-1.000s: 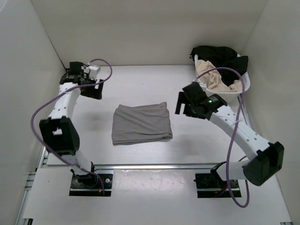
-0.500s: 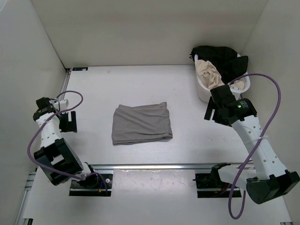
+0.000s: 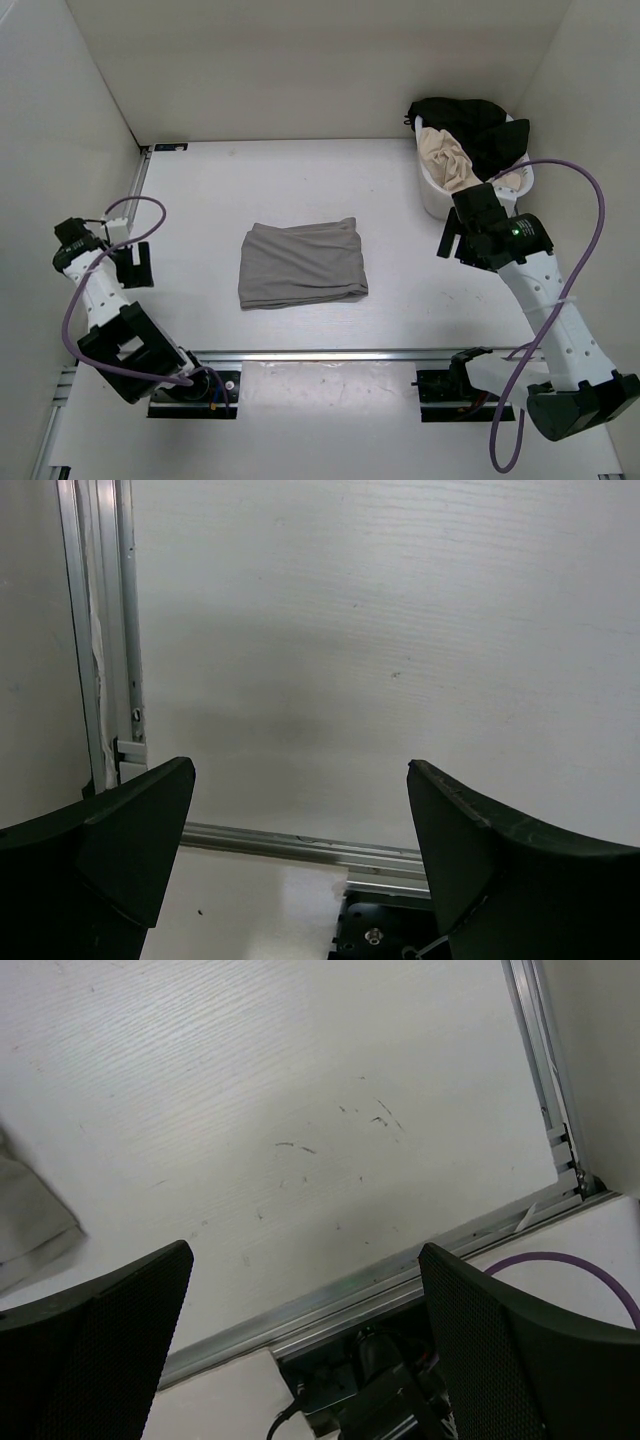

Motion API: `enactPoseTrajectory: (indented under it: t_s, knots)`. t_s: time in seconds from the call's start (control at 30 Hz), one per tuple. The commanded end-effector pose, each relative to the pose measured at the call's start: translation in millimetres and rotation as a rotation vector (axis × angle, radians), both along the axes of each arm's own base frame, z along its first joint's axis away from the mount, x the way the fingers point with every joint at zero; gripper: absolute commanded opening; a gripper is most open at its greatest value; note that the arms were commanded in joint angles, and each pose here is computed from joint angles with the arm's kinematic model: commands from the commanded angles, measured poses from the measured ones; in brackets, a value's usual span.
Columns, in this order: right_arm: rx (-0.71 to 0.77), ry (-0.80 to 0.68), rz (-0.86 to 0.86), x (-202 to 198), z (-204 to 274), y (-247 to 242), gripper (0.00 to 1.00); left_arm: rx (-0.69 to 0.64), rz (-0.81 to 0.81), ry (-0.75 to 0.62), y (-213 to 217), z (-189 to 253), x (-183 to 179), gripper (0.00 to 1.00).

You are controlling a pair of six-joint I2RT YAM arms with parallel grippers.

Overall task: Fold and stack the trousers
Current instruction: Fold the trousers

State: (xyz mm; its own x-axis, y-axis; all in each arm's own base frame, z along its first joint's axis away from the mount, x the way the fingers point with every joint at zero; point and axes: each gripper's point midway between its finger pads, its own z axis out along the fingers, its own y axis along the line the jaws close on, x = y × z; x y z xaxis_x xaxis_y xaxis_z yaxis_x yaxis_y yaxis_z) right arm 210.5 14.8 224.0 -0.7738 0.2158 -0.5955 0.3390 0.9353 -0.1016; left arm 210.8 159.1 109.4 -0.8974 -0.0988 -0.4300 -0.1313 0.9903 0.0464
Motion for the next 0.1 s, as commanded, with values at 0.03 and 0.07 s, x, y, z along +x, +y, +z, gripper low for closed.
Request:
enactPoseTrajectory:
  t_s: [0.03,0.07]
  knots:
    - [0.001,-0.008,0.014,-0.1,1.2,0.1,0.99,-0.005,-0.036,-0.041,-6.9,7.6,0.4,1.00]
    - [0.001,-0.008,0.014,-0.1,1.2,0.1,0.99,-0.005,-0.036,-0.041,-6.9,7.6,0.4,1.00]
